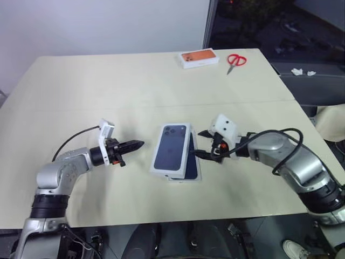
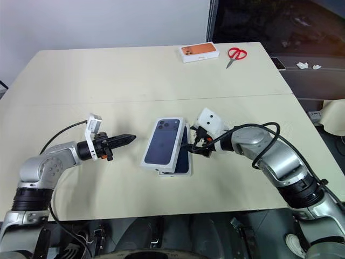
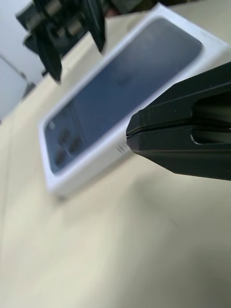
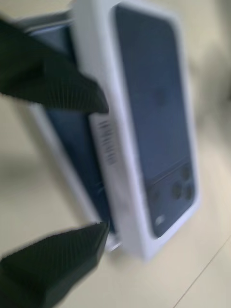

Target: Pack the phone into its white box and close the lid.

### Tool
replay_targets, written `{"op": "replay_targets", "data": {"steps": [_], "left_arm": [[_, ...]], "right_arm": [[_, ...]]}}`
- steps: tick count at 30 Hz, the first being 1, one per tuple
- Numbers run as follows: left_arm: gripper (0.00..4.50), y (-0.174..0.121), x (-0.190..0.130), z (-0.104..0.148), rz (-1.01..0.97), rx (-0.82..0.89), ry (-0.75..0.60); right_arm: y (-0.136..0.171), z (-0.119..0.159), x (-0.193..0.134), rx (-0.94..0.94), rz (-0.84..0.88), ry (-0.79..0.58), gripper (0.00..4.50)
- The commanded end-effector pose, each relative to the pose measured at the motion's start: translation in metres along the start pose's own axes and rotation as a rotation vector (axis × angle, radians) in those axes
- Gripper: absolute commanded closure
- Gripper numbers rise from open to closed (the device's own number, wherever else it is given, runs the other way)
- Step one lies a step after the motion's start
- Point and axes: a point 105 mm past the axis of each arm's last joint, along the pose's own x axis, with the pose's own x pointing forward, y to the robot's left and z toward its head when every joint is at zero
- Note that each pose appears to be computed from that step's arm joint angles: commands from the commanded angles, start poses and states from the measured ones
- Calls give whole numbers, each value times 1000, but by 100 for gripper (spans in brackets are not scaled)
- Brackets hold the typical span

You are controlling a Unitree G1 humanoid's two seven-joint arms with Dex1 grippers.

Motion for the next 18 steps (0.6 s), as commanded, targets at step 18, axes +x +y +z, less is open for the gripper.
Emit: {"op": "replay_targets", "data": {"steps": [18], "left_arm": [[450, -40, 56, 6, -150, 9, -17]], "right_arm": [[10, -4, 6, -65, -26, 20, 447]]}}
